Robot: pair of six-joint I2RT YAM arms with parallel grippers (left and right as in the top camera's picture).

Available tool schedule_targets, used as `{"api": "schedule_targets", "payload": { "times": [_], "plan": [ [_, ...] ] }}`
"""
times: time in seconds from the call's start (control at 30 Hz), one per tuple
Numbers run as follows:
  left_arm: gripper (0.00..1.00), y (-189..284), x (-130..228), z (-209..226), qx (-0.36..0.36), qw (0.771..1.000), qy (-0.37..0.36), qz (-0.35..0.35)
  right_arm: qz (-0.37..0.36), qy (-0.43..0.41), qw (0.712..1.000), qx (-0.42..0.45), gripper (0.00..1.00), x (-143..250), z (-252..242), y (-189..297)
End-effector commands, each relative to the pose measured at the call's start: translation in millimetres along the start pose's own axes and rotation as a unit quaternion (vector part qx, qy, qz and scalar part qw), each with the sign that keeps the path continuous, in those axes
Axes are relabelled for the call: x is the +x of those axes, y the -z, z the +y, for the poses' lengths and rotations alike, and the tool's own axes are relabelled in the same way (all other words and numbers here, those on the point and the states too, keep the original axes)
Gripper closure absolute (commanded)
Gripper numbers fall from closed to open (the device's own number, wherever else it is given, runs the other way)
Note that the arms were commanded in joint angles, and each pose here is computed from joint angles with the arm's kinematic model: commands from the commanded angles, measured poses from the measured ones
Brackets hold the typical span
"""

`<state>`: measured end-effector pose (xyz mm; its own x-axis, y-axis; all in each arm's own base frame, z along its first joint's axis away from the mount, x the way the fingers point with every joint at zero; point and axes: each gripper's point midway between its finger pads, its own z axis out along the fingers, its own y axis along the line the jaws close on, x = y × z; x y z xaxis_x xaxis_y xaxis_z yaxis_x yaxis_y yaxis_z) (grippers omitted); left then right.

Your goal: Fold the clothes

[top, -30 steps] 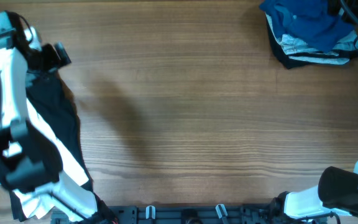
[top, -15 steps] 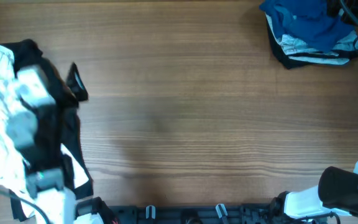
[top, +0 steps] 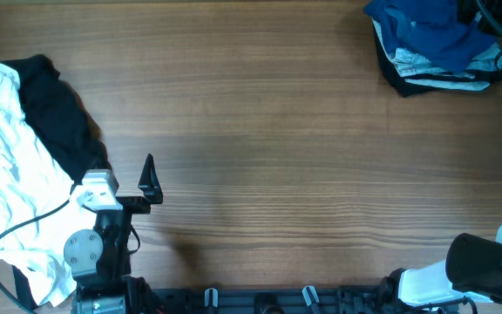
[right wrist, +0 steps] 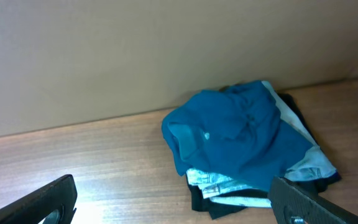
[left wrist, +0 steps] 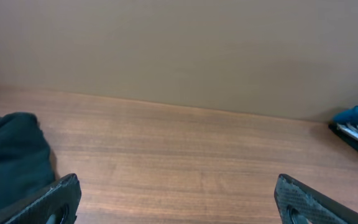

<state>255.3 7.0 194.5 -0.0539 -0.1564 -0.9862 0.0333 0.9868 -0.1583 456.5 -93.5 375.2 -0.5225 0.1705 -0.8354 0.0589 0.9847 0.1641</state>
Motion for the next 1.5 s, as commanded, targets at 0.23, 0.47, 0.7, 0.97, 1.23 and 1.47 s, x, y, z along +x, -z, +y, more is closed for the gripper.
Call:
{"api": "schedule_targets", "payload": {
  "times": [0.23,0.47,0.7,0.97,1.23,1.47],
  "plan": [
    [0.0,11.8,13.4,14.9,-0.05,0.999,0.003,0.01,0.002,0.001,1.0,-0.007,0.0,1.3,3.0,-1.9],
    [0.0,8.6,23.5,18.3,-0.049,0.999,0.003,-0.019,0.002,0.001,1.0,-0.007,0.0,1.3,3.0,-1.9],
    [0.0,8.1,36.6,16.7,-0.045,0.999,0.01,0.008,0.002,0.001,1.0,-0.007,0.0,1.3,3.0,-1.9],
    [0.0,8.1,36.7,16.7,-0.045,0.999,0.01,0.008,0.002,0.001,1.0,-0.007,0.0,1.3,3.0,-1.9],
    [0.0,8.1,36.7,16.7,-0.045,0.999,0.01,0.008,0.002,0.001,1.0,-0.007,0.0,1.3,3.0,-1.9],
    [0.0,8.1,36.7,16.7,-0.045,0.999,0.01,0.008,0.0,0.003,1.0,-0.009,0.0,0.5,6.0,0.5]
  ]
}}
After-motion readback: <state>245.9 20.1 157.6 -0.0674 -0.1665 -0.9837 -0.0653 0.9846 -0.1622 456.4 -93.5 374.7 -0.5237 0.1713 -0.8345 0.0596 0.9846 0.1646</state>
